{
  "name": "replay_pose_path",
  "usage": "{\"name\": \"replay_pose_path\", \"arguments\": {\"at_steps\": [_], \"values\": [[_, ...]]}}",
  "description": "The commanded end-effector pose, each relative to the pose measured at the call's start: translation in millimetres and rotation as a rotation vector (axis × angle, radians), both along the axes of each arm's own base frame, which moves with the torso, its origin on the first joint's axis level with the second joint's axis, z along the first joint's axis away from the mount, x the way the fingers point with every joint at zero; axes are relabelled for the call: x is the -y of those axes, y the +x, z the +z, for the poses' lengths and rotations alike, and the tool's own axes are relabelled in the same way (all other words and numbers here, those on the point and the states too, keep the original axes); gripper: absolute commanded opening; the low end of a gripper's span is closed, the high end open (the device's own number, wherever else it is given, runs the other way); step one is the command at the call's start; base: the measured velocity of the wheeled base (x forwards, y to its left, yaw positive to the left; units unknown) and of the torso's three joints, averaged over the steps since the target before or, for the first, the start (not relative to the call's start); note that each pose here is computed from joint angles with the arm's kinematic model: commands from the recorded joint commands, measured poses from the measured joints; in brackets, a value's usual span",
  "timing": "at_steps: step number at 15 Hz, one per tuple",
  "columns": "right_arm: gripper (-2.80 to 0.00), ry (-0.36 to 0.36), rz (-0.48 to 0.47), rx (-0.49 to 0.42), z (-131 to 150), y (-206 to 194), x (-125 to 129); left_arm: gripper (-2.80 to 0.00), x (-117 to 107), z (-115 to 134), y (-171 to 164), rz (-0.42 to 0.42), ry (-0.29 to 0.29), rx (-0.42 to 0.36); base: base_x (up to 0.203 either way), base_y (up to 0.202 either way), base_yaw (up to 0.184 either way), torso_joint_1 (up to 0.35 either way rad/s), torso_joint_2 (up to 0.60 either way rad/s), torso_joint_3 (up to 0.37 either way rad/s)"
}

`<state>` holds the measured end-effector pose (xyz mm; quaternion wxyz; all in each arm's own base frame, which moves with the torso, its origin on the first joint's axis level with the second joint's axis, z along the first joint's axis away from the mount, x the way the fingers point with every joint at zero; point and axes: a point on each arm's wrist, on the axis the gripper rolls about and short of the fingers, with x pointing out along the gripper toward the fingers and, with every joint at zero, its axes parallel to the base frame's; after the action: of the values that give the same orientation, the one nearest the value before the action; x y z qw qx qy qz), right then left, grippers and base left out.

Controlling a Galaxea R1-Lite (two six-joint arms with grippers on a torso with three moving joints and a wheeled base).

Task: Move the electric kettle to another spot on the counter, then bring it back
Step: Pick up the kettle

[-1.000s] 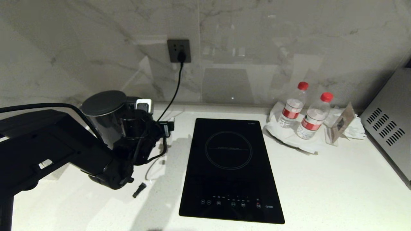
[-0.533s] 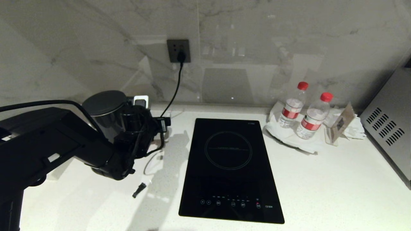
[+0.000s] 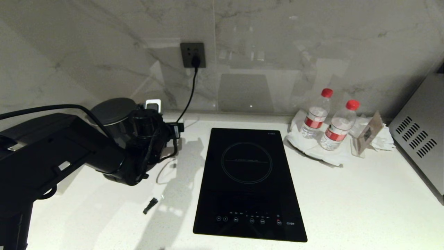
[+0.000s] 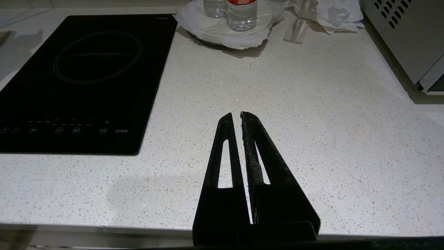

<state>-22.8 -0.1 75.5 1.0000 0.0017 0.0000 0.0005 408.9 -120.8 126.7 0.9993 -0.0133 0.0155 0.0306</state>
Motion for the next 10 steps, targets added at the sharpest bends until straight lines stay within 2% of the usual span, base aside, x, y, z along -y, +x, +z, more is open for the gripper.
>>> {"name": "replay_pose_path", "arguments": {"at_steps": [1, 10], "values": [[-2.8, 0.0, 0.0, 0.002, 0.0, -0.1, 0.0, 0.0, -2.7, -4.0, 3.2, 0.011, 0.0, -0.003, 0.0, 0.0, 0.0, 0.0, 0.0, 0.0], [-2.8, 0.0, 0.0, 0.002, 0.0, -0.1, 0.0, 0.0, -8.3, 1.4, 5.9, 0.027, -0.005, 0.015, 0.0, 0.0, 0.0, 0.0, 0.0, 0.0]]}}
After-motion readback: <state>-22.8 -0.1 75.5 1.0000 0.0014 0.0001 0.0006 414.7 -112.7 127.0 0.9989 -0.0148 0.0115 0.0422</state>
